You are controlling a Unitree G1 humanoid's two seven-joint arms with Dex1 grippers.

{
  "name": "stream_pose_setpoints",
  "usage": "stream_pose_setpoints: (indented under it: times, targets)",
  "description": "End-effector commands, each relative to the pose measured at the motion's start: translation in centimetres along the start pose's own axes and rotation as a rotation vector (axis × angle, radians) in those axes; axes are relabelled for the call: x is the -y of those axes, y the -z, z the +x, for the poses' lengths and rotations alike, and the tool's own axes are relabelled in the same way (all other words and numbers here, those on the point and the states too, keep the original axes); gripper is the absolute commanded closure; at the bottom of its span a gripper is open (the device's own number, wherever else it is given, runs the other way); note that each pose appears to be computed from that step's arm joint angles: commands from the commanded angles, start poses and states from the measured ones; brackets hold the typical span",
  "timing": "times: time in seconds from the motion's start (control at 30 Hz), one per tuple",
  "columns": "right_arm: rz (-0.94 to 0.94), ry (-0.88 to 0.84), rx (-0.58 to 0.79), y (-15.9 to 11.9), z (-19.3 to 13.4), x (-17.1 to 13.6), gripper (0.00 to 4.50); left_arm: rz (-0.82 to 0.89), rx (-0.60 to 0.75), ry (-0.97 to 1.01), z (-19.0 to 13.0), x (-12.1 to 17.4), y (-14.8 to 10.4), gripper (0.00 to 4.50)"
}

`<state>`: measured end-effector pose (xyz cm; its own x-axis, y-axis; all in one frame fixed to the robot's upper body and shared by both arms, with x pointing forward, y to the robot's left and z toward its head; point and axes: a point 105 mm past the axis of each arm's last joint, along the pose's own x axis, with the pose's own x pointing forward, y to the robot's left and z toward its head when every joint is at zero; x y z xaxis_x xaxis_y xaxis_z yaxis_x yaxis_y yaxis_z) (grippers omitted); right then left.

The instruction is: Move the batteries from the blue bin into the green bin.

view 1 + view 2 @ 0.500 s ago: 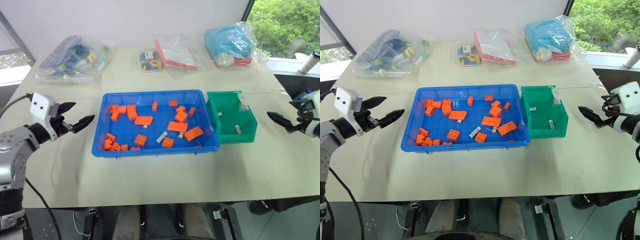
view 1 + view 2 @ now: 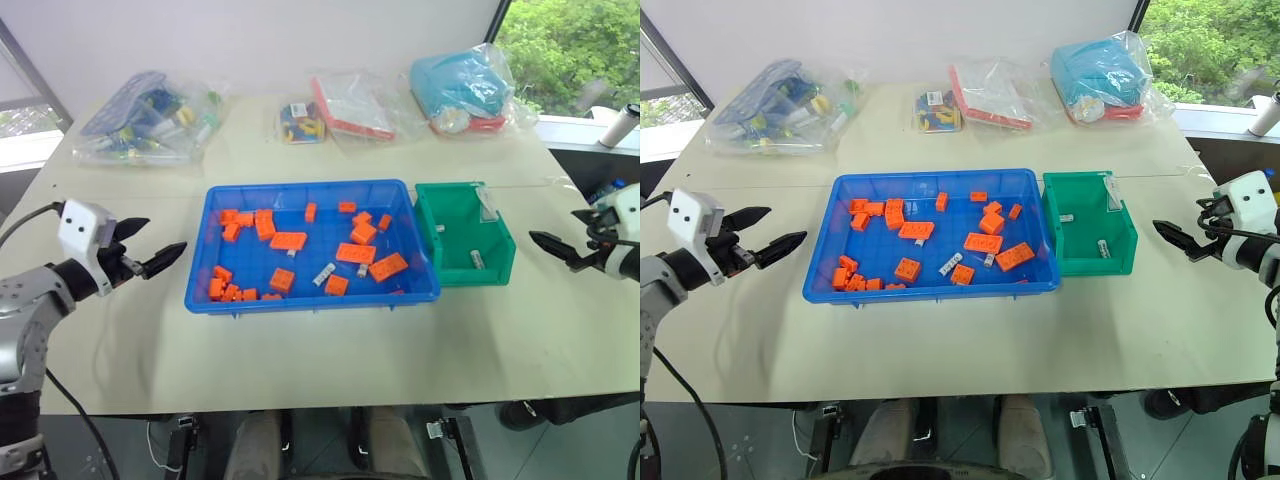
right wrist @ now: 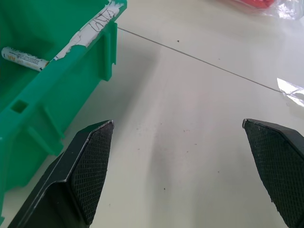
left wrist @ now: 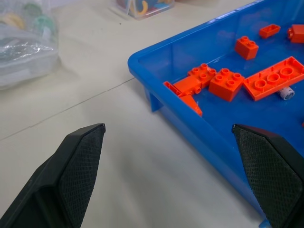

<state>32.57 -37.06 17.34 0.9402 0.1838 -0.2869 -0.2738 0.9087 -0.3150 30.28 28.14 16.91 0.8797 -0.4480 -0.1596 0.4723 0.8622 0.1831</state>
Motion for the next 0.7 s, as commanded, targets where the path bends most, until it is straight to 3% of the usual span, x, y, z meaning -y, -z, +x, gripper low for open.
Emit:
stream_pose_setpoints:
  times: [0.03, 0.33, 0.53, 0.6, 0.7]
  targets:
    - [-0.032, 0.032, 0.031, -1.5, -0.5, 1.1, 0.02, 0.033, 0.037, -0.012, -0.7, -0.4, -1.6, 0.01]
    - [-0.077, 0.024, 0.028, -2.2, 0.1, 1.4, 0.02, 0.036, 0.034, -0.001, -0.9, 0.0, -1.8, 0.01]
    - [-0.144, -0.082, 0.108, -6.8, 1.0, -0.1, 0.02, 0.052, 0.028, 0.102, -0.8, 1.6, -2.7, 0.01]
    - [-0.150, -0.177, 0.164, -9.2, 1.6, -2.2, 0.02, 0.048, 0.047, 0.186, -0.7, 3.0, -3.7, 0.01]
    - [-0.202, -0.456, 0.258, -13.5, 3.4, -9.6, 0.02, 0.072, 0.058, 0.402, -0.6, 6.5, -5.7, 0.01]
